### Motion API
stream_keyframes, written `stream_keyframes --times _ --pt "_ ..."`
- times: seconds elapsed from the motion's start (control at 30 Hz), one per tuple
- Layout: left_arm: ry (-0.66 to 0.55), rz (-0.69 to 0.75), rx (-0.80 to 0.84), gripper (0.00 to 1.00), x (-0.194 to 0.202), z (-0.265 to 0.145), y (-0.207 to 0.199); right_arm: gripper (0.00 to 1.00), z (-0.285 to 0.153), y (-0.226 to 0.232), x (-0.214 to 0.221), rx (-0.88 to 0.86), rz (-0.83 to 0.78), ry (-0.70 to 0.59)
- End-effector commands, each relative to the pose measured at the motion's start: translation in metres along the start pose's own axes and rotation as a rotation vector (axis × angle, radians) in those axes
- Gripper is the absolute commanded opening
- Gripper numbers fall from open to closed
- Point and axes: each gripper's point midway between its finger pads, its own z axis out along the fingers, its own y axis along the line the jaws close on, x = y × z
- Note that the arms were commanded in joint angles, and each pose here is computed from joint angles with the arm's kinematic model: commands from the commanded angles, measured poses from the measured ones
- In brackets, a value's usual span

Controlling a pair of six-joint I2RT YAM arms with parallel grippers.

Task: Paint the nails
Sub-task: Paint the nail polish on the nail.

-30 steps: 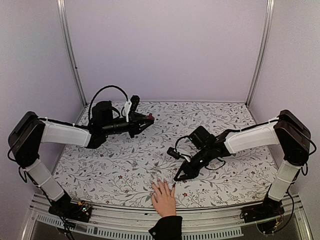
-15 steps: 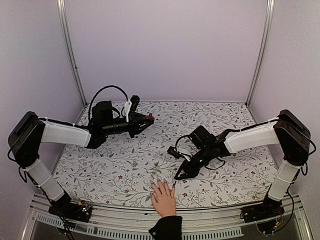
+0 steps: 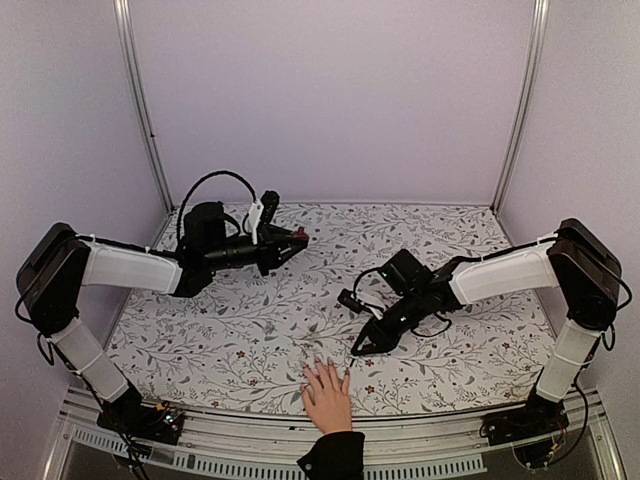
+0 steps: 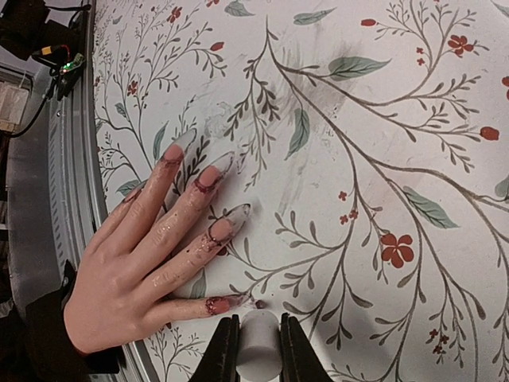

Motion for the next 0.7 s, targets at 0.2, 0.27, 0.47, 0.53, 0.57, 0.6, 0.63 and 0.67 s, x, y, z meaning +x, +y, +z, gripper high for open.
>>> stream_keyframes --times 0.2,0.27,0.47,0.53,0.57,0.6,0.63,0.67 --pt "-0.012 0.015 -0.017 0.00 -0.003 -0.003 0.005 0.00 -0.017 0.018 -0.021 -0.073 -0.056 -0.092" --pt "-0.012 0.016 -0.017 0.00 -0.003 -0.003 0.005 0.00 -0.017 0.023 -0.021 -0.098 -0.062 -0.091" --pt "-0.013 0.015 -0.017 0.00 -0.004 -0.004 0.005 0.00 -0.008 0.028 -0.013 -0.133 -0.055 -0.050" --pt "-0.013 0.016 -0.017 0.00 -0.004 -0.004 0.005 0.00 -0.004 0.027 -0.010 -0.134 -0.052 -0.034" --pt "-0.014 0.016 -0.017 0.00 -0.004 -0.004 0.005 0.00 -0.003 0.027 -0.009 -0.132 -0.049 -0.028" --pt "-0.014 0.016 -0.017 0.00 -0.004 -0.004 0.006 0.00 -0.002 0.026 -0.008 -0.128 -0.046 -0.023" --pt "-0.013 0.015 -0.017 0.00 -0.004 -0.003 0.005 0.00 -0.001 0.025 -0.008 -0.124 -0.045 -0.020" --pt "-0.012 0.014 -0.017 0.00 -0.004 -0.004 0.006 0.00 0.000 0.023 -0.007 -0.121 -0.042 -0.015"
